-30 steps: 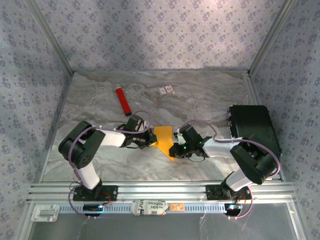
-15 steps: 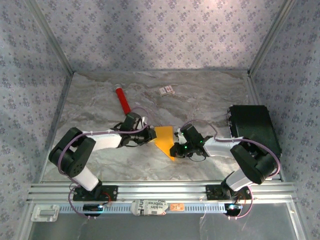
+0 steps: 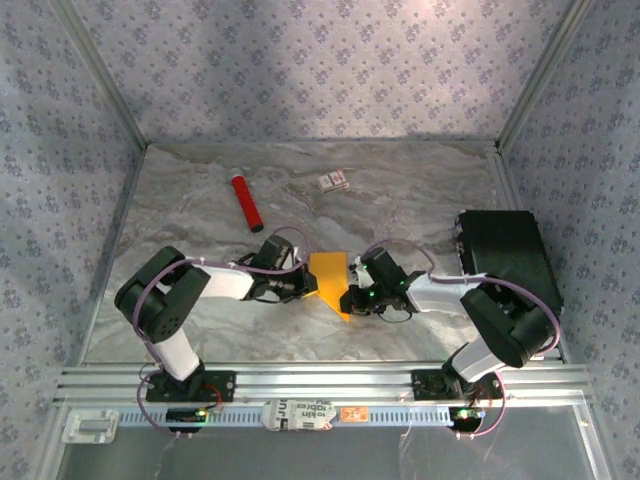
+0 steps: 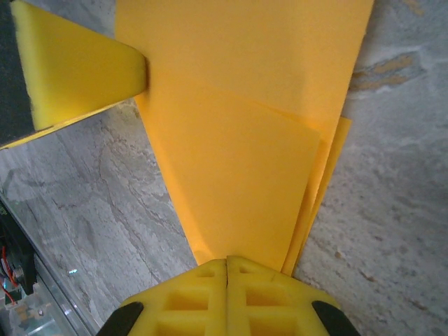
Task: Fold a paper plane with a square sheet of paper (pick it up from the middle)
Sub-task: Third fold the triangle at the center of the table.
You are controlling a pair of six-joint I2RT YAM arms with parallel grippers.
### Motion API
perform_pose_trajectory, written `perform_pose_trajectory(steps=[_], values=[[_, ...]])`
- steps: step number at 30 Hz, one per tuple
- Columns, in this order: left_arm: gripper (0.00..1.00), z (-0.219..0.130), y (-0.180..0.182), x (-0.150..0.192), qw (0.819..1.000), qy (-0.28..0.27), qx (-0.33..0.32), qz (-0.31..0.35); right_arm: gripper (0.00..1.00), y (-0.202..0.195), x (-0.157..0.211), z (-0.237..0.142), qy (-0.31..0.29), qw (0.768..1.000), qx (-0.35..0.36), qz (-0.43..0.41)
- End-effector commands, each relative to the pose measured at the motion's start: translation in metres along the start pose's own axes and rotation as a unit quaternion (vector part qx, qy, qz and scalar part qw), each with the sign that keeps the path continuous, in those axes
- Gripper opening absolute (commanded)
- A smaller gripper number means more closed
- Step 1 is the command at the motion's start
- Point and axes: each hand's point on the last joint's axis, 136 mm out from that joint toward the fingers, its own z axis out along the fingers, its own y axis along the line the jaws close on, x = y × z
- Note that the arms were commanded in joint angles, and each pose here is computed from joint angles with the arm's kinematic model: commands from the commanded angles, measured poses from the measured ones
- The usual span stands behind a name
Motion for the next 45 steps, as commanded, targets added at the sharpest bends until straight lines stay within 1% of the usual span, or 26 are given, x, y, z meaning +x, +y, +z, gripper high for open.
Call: perform_pose_trajectory(steps=[1, 6, 12, 16, 20, 24, 29, 32, 35, 40, 45], values=[[0.05, -0.005, 0.032, -0.011, 0.999, -0.021, -0.042, -0.018, 0.04, -0.038, 0.025, 0.002, 0.039, 0.996, 0.070, 0.030], [0.05, -0.015, 0.035, -0.023, 0.998, -0.034, -0.043, -0.023, 0.04, -0.037, 0.025, 0.002, 0.039, 0.997, 0.068, 0.029], [0.07, -0.027, 0.002, -0.027, 0.999, -0.042, -0.008, -0.005, 0.04, -0.035, 0.022, 0.002, 0.037, 0.997, 0.065, 0.027], [0.09, -0.034, -0.020, -0.023, 0.999, -0.046, 0.008, 0.015, 0.04, -0.035, 0.022, 0.002, 0.037, 0.997, 0.065, 0.028], [0.09, -0.023, -0.039, -0.008, 0.999, -0.022, 0.019, 0.043, 0.04, -0.034, 0.021, 0.002, 0.036, 0.997, 0.064, 0.028], [0.09, 0.000, -0.048, 0.006, 0.998, 0.009, 0.043, 0.037, 0.05, -0.035, 0.022, 0.000, 0.035, 0.997, 0.064, 0.030], [0.07, 0.020, -0.033, 0.013, 0.999, 0.031, 0.014, 0.033, 0.05, -0.031, 0.019, -0.002, 0.032, 0.997, 0.059, 0.028], [0.05, 0.025, -0.016, 0.017, 0.999, 0.038, -0.012, 0.025, 0.06, -0.026, 0.015, -0.005, 0.029, 0.998, 0.054, 0.026], [0.05, 0.025, -0.003, 0.020, 0.999, 0.039, -0.031, 0.020, 0.07, -0.013, 0.005, -0.012, 0.018, 0.999, 0.040, 0.018], [0.04, 0.025, 0.007, 0.025, 0.998, 0.042, -0.040, 0.018, 0.09, 0.011, -0.006, -0.027, -0.015, 1.000, 0.003, -0.008], [0.04, 0.028, 0.008, 0.025, 0.998, 0.044, -0.039, 0.015, 0.09, 0.028, -0.012, -0.022, -0.010, 0.999, -0.021, -0.023]])
